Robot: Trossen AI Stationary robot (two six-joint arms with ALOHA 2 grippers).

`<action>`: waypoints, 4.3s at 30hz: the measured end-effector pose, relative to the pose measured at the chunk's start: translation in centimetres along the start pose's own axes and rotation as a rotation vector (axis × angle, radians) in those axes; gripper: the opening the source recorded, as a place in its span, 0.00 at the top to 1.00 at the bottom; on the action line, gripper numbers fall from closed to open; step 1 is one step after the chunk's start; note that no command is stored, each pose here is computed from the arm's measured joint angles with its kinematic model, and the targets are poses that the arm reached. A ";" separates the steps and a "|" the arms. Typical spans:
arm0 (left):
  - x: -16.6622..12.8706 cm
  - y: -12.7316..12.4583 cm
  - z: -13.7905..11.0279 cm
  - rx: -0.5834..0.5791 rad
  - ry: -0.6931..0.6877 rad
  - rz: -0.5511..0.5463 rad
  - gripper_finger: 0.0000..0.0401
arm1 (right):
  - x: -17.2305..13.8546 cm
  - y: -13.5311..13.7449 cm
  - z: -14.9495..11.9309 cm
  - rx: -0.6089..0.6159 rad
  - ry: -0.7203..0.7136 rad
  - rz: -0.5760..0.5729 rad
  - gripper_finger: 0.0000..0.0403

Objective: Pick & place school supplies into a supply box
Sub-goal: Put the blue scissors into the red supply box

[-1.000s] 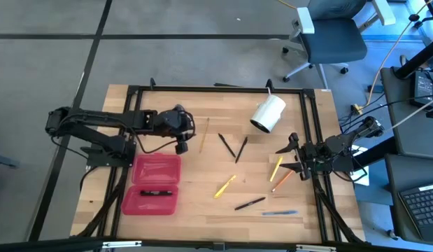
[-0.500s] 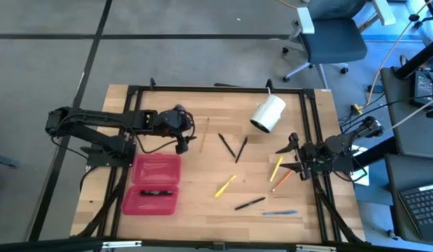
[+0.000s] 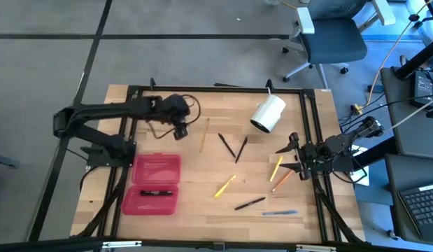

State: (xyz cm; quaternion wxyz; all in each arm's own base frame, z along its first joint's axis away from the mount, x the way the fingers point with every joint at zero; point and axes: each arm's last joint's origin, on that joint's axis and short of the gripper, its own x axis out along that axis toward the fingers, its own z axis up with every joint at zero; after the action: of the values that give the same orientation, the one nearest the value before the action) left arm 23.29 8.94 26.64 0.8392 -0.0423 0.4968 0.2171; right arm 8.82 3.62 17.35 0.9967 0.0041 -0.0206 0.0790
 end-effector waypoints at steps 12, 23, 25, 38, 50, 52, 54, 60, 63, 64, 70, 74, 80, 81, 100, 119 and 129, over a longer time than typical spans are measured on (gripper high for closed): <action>5.4 4.5 1.7 0.501 0.365 0.095 0.51 | 0.0 -0.4 0.1 -0.024 -0.005 -0.122 0.40; 9.8 4.8 1.0 0.716 0.572 0.126 0.57 | 0.0 -0.4 0.1 -0.024 -0.004 -0.124 0.40; 10.3 4.7 0.9 0.733 0.589 0.117 0.58 | 0.0 -0.4 0.1 -0.024 -0.004 -0.125 0.40; 13.8 4.1 0.6 0.871 0.665 0.124 0.59 | 0.0 -0.4 0.1 -0.018 -0.005 -0.124 0.40; 16.3 3.6 -0.3 0.969 0.749 0.089 0.64 | 0.0 -0.4 0.1 -0.016 -0.005 -0.124 0.40; 16.7 3.5 -0.5 0.972 0.761 0.081 0.64 | 0.0 -0.4 0.1 -0.016 -0.005 -0.124 0.40; 17.0 3.4 -0.7 0.975 0.770 0.074 0.64 | 0.0 -0.4 0.1 -0.016 -0.005 -0.124 0.40; 17.1 2.6 -0.7 1.001 0.770 0.042 0.65 | 0.0 -0.4 0.1 -0.015 -0.005 -0.123 0.40; 16.8 1.4 -0.7 1.018 0.751 0.004 0.68 | 0.0 -0.4 0.1 -0.016 -0.005 -0.123 0.40; 16.8 1.0 -0.7 1.021 0.748 -0.006 0.69 | 0.0 -0.4 0.1 -0.015 -0.005 -0.123 0.40; 16.3 -1.5 -0.8 0.945 0.697 -0.118 0.75 | 0.0 -0.4 0.1 -0.015 -0.005 -0.123 0.40; 16.0 -3.0 -0.7 0.891 0.675 -0.121 0.76 | 0.0 -0.4 0.1 -0.007 -0.005 -0.123 0.40; 15.6 -5.3 -0.4 0.844 0.633 -0.137 0.75 | 0.0 -0.4 0.1 0.037 -0.008 -0.123 0.40; 15.5 -5.7 -0.2 0.834 0.622 -0.138 0.75 | 0.0 -0.4 0.1 0.037 -0.008 -0.123 0.40; 14.8 -9.5 1.1 0.603 0.469 -0.294 0.75 | 0.0 -0.4 0.1 0.037 -0.008 -0.123 0.40; 13.8 -9.4 1.7 0.509 0.428 -0.271 0.81 | 0.0 -0.4 0.1 0.037 -0.008 -0.123 0.40; 10.7 -9.3 2.3 0.491 0.371 -0.259 0.82 | 0.0 -0.4 0.1 0.036 -0.008 -0.123 0.40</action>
State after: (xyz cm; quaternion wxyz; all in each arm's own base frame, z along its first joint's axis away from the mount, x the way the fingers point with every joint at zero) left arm 33.38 4.63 17.35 0.7402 0.0597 0.6691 -0.0292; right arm 8.85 3.26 17.42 0.9993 0.0237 -0.0231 0.0178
